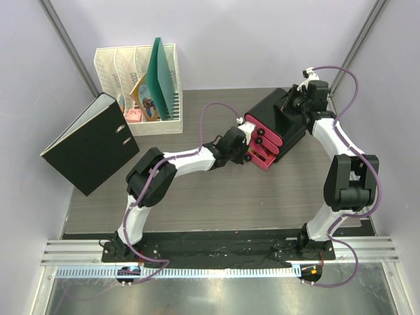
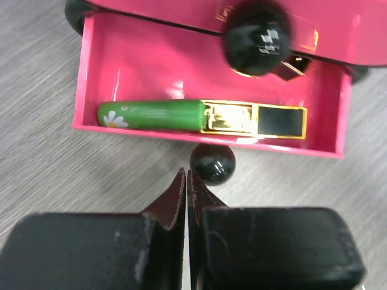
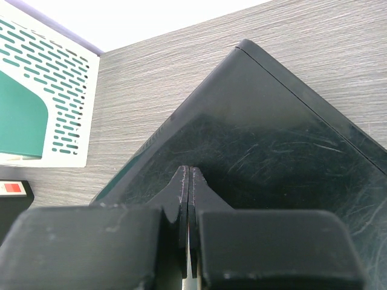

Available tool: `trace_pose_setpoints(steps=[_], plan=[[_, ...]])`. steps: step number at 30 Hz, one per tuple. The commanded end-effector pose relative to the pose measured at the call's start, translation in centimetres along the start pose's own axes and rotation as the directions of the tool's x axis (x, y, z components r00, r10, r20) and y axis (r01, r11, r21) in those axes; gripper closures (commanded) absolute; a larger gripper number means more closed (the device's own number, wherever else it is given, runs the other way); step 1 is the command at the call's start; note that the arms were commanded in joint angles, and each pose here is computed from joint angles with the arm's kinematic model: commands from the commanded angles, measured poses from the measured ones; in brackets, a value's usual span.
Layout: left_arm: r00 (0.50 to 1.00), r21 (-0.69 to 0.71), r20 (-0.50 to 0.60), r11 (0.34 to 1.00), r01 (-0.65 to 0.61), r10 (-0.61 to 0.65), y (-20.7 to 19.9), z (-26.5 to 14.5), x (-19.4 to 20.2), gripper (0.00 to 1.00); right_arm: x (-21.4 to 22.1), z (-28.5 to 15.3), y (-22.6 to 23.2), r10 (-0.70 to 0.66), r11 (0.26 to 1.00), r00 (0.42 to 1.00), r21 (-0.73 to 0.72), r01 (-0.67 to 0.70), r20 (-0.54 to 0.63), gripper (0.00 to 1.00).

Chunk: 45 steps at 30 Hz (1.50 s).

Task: Organize the makeup

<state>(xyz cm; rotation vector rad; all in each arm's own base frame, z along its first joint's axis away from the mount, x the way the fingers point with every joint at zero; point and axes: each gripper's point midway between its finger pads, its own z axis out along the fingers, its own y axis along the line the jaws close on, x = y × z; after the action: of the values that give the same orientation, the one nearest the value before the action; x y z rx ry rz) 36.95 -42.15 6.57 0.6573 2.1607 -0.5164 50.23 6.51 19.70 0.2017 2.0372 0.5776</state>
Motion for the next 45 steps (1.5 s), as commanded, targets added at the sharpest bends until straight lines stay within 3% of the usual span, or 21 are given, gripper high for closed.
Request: trace_pose_setpoints(steps=[1,5,6,11,18,24,30,33,34,36,37,41,43,45], plan=[[0.989,0.081,0.108,0.993,0.091,-0.100,-0.9,1.3,-3.8,1.00,16.4,-2.1,-6.7,0.173,0.964,0.861,0.261,-0.049,-0.478,0.99],[0.974,0.116,0.124,0.978,0.174,-0.188,-0.7,2.3,-4.3,1.00,16.5,-2.0,-6.7,0.174,0.964,0.859,0.262,-0.049,-0.481,0.99],[0.954,0.127,0.132,0.959,0.254,-0.270,-0.6,2.4,-4.5,1.00,16.5,-2.0,-6.7,0.174,0.964,0.860,0.261,-0.049,-0.480,0.99],[0.860,0.225,0.200,0.876,0.426,-0.469,0.3,3.3,-6.3,1.00,16.6,-2.1,-6.8,0.175,0.964,0.859,0.263,-0.049,-0.482,0.99],[0.818,0.307,0.186,0.823,0.478,-0.544,-1.0,4.8,-8.4,1.00,16.7,-2.0,-6.8,0.177,0.963,0.858,0.264,-0.050,-0.482,0.99],[0.811,0.319,0.175,0.811,0.490,-0.558,-1.3,5.5,-8.4,1.00,16.5,-2.0,-6.7,0.174,0.965,0.860,0.259,-0.050,-0.480,0.99],[0.818,0.320,0.190,0.822,0.472,-0.543,-0.8,4.5,-8.3,1.00,16.3,-2.1,-6.7,0.173,0.964,0.863,0.263,-0.048,-0.475,0.99],[0.819,0.269,0.251,0.849,0.454,-0.517,1.0,1.9,-9.0,1.00,15.8,-2.1,-6.6,0.162,0.965,0.870,0.260,-0.040,-0.465,0.99],[0.797,0.262,0.310,0.852,0.453,-0.519,2.0,-0.2,-11.2,1.00,15.7,-2.2,-6.6,0.161,0.964,0.872,0.263,-0.039,-0.461,0.99],[0.809,0.233,0.320,0.869,0.437,-0.493,3.0,-1.5,-11.2,1.00,15.1,-2.2,-6.4,0.159,0.964,0.880,0.263,-0.040,-0.448,0.99],[0.805,0.236,0.354,0.879,0.415,-0.476,3.4,-3.5,-13.2,1.00,14.4,-2.0,-6.1,0.163,0.965,0.886,0.258,-0.051,-0.434,0.99],[0.888,0.115,0.350,0.954,0.275,-0.299,4.1,-7.4,-15.1,1.00,11.2,-2.3,-4.3,0.149,0.972,0.912,0.224,-0.065,-0.382,0.99],[0.943,0.004,0.264,0.978,0.206,-0.200,5.5,-8.4,-13.4,0.98,9.0,-3.0,-3.2,0.129,0.975,0.929,0.213,-0.056,-0.348,0.99],[0.956,-0.065,0.247,0.982,0.178,-0.157,6.5,-9.9,-13.1,0.94,7.4,-3.9,-2.6,0.107,0.975,0.941,0.217,-0.037,-0.320,0.99]])
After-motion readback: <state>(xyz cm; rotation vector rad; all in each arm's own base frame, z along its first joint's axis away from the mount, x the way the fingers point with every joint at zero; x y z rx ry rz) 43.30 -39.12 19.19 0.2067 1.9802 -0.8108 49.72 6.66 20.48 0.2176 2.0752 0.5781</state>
